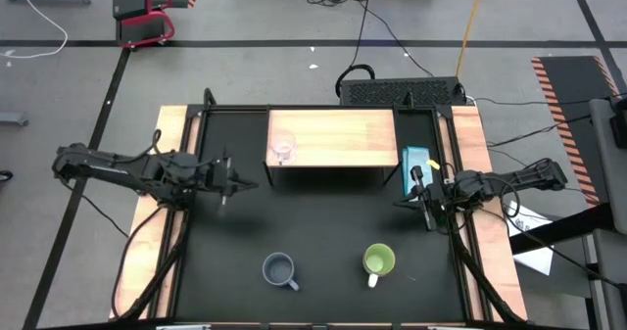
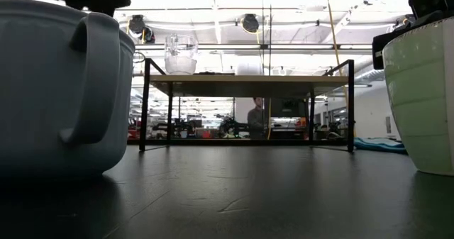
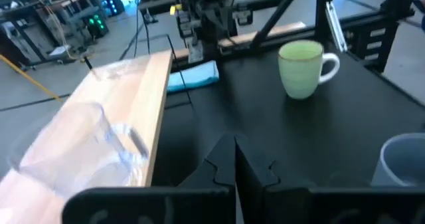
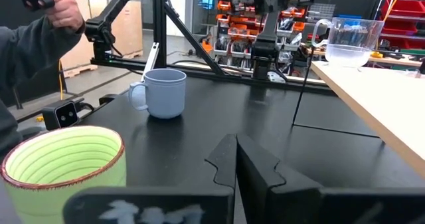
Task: Stack small to large cups/mugs on shelf
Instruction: Put the gray mug on the shelf
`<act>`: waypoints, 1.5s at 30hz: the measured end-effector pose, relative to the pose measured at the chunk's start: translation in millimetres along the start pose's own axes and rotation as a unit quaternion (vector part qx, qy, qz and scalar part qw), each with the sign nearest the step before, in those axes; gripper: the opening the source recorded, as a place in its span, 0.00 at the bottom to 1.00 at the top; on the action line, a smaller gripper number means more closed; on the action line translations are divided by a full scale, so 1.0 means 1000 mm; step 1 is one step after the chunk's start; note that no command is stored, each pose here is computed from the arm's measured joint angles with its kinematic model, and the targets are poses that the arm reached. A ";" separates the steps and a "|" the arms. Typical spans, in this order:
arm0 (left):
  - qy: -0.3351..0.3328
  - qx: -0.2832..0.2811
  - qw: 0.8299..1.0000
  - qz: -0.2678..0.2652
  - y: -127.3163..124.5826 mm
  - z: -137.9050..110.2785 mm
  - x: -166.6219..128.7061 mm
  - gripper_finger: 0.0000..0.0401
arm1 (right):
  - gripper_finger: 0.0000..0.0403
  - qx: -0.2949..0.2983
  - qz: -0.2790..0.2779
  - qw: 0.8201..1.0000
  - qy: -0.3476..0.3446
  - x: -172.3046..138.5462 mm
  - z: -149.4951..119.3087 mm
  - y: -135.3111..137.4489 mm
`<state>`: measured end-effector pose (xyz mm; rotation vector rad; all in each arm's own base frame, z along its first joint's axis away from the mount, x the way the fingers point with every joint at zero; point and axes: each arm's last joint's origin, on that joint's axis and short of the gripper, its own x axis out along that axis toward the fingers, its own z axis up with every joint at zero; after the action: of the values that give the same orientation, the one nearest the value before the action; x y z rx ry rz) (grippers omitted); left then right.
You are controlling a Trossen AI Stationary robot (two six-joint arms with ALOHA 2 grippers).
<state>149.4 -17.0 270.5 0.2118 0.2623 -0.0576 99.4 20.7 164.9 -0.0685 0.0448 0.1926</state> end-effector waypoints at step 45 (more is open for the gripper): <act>-0.058 -0.031 0.998 0.015 -0.013 -0.077 -0.001 0.00 | 0.00 -0.001 -0.001 1.000 0.001 0.001 -0.002 0.000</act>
<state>128.2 -13.2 195.6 0.1507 0.1446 -0.0312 99.9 20.8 163.2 -0.0714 0.0466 0.1916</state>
